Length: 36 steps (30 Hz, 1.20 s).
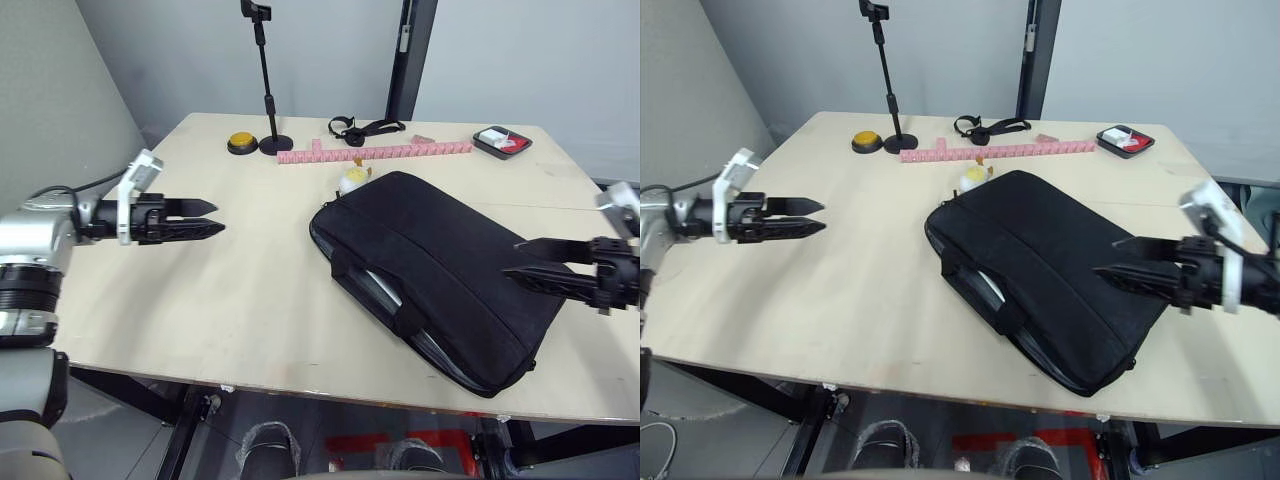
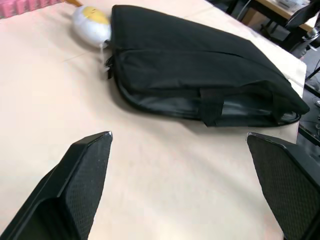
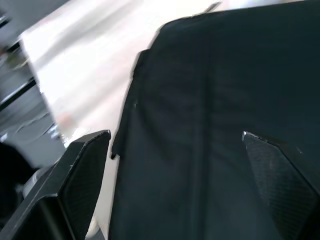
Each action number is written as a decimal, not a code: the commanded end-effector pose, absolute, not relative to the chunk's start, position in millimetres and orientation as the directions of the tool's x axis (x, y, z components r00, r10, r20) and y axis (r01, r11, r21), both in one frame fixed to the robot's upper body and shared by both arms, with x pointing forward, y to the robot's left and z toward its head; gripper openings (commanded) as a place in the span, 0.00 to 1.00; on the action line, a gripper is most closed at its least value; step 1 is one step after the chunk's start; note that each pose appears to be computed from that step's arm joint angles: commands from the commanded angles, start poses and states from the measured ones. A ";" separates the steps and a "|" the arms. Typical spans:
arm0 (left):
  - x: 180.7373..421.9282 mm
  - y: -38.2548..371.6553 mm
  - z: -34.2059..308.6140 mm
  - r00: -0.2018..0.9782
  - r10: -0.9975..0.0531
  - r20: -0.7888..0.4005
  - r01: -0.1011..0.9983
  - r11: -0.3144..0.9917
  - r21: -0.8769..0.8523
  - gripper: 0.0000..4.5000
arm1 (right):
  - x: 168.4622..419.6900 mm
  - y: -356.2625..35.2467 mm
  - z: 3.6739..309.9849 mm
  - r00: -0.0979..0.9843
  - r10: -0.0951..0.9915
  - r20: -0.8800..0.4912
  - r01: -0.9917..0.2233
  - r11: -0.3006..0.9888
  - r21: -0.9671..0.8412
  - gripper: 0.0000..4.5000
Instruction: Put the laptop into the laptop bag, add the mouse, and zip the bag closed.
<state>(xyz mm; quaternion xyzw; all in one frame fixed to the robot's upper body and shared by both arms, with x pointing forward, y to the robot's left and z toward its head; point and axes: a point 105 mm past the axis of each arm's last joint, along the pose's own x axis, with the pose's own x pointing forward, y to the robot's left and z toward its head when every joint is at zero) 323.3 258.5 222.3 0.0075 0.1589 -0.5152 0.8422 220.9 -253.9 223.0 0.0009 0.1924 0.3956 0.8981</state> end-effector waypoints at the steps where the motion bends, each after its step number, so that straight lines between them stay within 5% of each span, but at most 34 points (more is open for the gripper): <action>1: 309.9 279.6 243.0 0.436 -0.856 -0.278 0.873 0.477 -0.101 1.00 | 203.2 -274.1 237.2 0.691 0.658 -0.299 -0.668 0.740 0.086 0.98; 13: 322.2 291.3 242.7 0.496 -0.835 -0.240 0.833 0.535 -0.142 1.00 | 188.4 -306.1 237.0 0.788 0.534 -0.307 -0.554 0.832 0.025 0.98; 22: 397.5 210.1 193.0 0.529 -0.841 -0.116 0.718 0.516 -0.468 1.00 | 198.1 -257.3 254.6 0.743 0.651 -0.156 -0.667 0.741 -0.079 0.98; 31: 427.9 126.5 147.1 0.568 -0.799 -0.194 0.601 0.565 -0.566 1.00 | 186.9 -185.3 287.2 0.597 0.797 -0.093 -0.795 0.571 -0.206 0.98; 36: 433.5 105.9 139.0 0.596 -0.777 -0.203 0.570 0.587 -0.575 1.00 | 182.2 -181.9 298.1 0.614 0.784 -0.087 -0.780 0.586 -0.218 0.98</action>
